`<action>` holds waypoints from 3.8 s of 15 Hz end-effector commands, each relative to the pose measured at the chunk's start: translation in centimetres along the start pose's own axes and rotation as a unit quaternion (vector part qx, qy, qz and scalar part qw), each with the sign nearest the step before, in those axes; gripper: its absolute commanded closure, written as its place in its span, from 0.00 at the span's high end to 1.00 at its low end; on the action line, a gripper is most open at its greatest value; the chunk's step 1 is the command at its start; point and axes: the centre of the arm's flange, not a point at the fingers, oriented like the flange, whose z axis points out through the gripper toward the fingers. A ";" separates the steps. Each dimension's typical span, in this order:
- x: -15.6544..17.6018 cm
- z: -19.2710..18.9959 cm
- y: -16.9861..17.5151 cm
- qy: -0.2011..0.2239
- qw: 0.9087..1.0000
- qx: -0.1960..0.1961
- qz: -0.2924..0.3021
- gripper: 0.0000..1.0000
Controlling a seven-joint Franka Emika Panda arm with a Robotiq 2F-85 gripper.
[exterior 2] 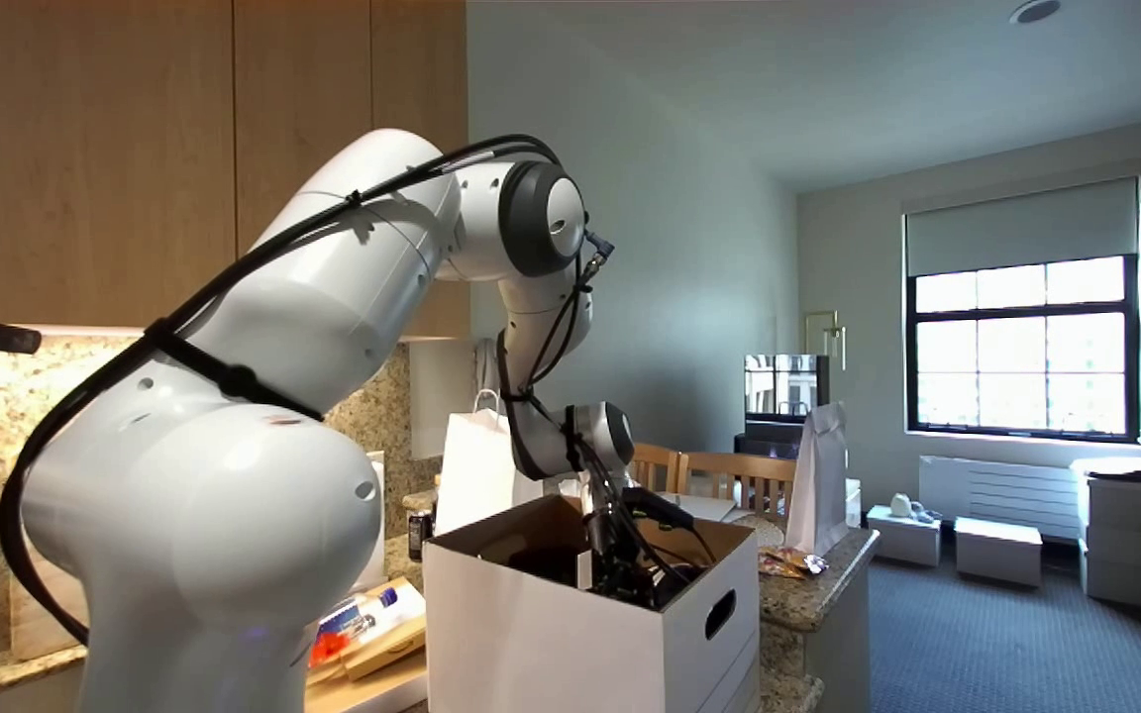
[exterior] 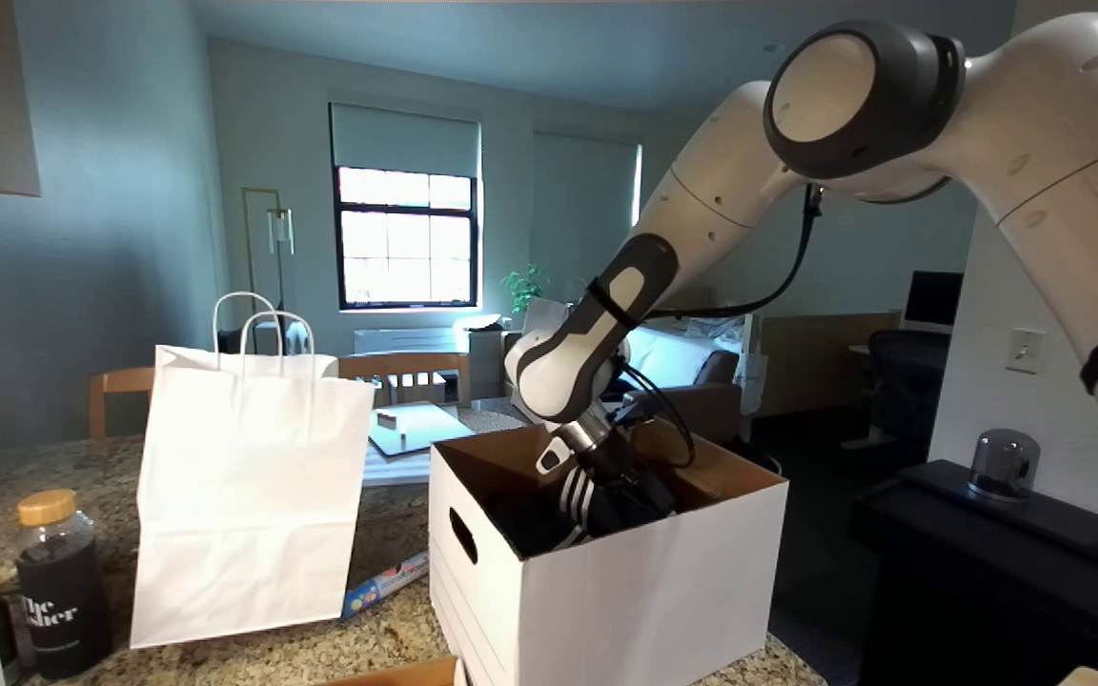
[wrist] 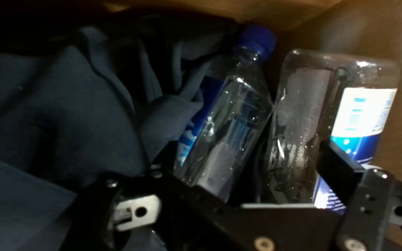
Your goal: Remove three empty water bottles from the white storage box
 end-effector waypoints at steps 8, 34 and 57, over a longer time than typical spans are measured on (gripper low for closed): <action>-2.6 1.0 -0.5 0.010 0.999 0.026 0.037 1.00; -4.4 4.1 -2.7 0.021 0.996 0.066 0.046 1.00; -6.1 6.8 -4.3 -0.006 0.989 0.103 0.106 0.54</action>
